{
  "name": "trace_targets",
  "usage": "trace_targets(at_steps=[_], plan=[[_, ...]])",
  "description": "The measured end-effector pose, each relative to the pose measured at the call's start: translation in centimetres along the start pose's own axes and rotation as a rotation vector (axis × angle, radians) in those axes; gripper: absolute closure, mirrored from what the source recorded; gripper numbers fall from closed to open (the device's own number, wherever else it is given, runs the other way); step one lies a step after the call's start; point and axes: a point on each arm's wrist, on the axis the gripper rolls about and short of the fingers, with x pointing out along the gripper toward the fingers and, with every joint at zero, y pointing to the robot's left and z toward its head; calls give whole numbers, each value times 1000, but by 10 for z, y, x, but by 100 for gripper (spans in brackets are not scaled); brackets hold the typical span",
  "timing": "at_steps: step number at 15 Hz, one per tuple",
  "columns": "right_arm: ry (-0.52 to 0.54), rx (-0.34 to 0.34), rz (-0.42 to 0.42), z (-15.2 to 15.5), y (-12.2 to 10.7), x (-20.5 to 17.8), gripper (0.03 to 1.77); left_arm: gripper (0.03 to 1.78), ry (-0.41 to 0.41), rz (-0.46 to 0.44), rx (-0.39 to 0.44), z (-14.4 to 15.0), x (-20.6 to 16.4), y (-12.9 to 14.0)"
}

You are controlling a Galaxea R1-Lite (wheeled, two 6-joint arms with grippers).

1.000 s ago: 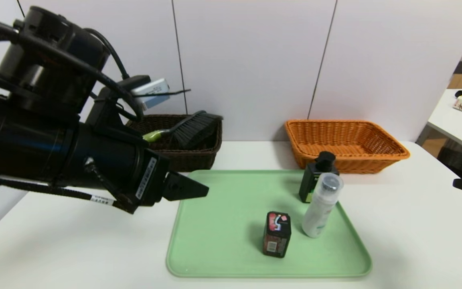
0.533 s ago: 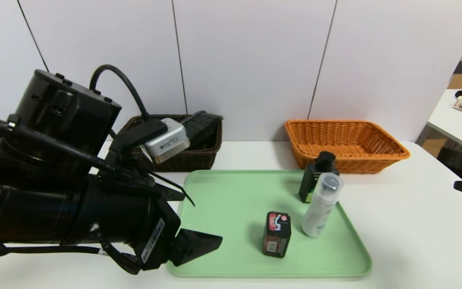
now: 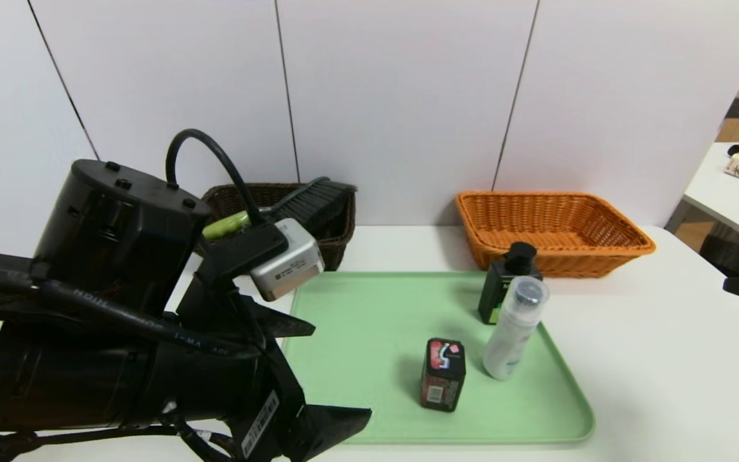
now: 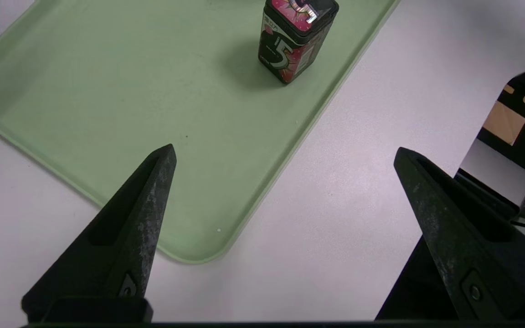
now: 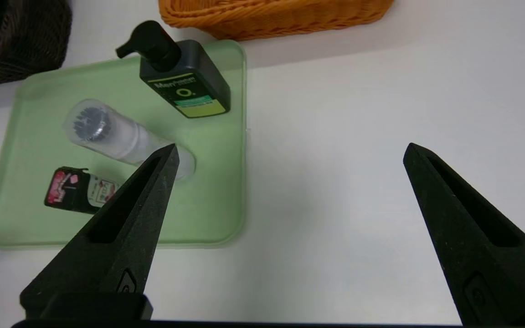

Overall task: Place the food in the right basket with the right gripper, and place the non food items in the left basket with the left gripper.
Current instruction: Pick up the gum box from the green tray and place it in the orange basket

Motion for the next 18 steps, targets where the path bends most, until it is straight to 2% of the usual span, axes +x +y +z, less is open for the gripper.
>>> trace_targets(at_steps=[3,8,11,14,18], plan=[[-28,-14,69,20,7,-3,10,12,-34,-4,23,2,0,0],[-39,-34,143,40,15,0,10,12,-63,-112,34,3,-6,-3],[-36,-60,205,56,26,5,10,12,-74,-110,37,4,-10,-4],[-9,-99,320,73,44,16,10,12,-82,-104,36,4,-13,-4],[84,-184,434,86,76,34,10,12,-91,-65,36,6,-15,-2]])
